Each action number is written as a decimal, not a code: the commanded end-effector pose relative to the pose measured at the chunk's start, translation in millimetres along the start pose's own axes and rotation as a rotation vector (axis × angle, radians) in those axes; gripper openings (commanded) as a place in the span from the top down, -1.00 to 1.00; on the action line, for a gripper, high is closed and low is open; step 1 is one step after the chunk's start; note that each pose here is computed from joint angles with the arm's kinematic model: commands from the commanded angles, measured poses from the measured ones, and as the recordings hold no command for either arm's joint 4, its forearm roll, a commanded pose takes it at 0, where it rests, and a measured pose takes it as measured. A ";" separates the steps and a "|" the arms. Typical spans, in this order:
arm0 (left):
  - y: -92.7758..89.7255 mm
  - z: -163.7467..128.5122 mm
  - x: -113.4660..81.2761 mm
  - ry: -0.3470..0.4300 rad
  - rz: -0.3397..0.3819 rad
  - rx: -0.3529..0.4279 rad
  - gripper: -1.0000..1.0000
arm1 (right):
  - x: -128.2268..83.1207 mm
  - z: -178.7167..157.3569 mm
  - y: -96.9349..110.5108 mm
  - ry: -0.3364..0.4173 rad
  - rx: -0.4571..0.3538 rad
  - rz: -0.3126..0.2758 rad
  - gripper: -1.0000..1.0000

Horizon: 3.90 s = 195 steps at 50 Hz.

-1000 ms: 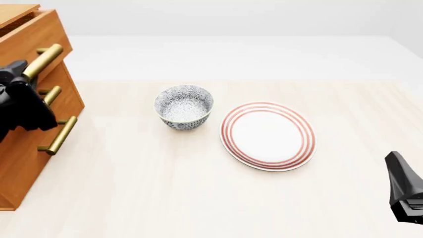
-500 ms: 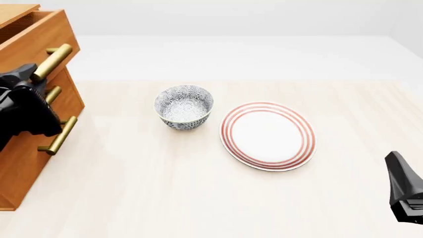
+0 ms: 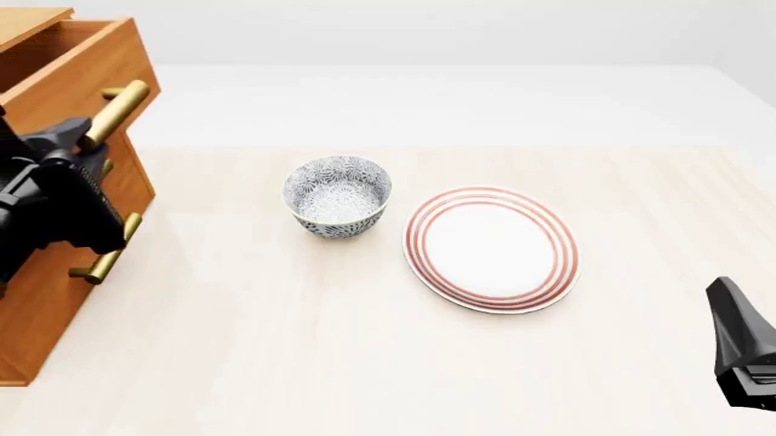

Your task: Open the top drawer of the cabinet.

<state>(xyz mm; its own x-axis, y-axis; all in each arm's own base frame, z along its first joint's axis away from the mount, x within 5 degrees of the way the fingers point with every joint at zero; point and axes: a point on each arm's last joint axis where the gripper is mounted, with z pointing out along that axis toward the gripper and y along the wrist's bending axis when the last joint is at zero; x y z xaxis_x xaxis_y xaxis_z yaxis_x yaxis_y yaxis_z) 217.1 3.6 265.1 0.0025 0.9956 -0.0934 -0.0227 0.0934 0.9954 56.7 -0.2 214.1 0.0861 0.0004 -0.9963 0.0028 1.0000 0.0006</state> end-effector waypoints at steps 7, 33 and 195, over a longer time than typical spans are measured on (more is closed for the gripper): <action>-0.1 -3.2 -16.6 -0.059 -0.050 0.016 1.00 | 0.0 0.0 0.0 0.000 0.000 0.000 -1.00; 3.1 -15.4 -24.9 -0.105 -0.070 -0.011 1.00 | 0.0 0.0 0.0 0.000 0.000 0.000 -1.00; 179.3 -62.5 -19.9 0.192 -1.210 0.221 -1.00 | 0.0 0.0 0.0 0.000 0.000 0.000 -1.00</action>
<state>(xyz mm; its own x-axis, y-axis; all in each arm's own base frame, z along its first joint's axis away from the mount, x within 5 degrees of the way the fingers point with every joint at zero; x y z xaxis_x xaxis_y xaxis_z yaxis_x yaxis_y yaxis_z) 144.7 -2.1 434.4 -0.1648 0.3260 -0.9309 0.0719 0.9453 0.3183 56.7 -0.2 214.1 0.0862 0.0005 -0.9963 0.0028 1.0000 0.0007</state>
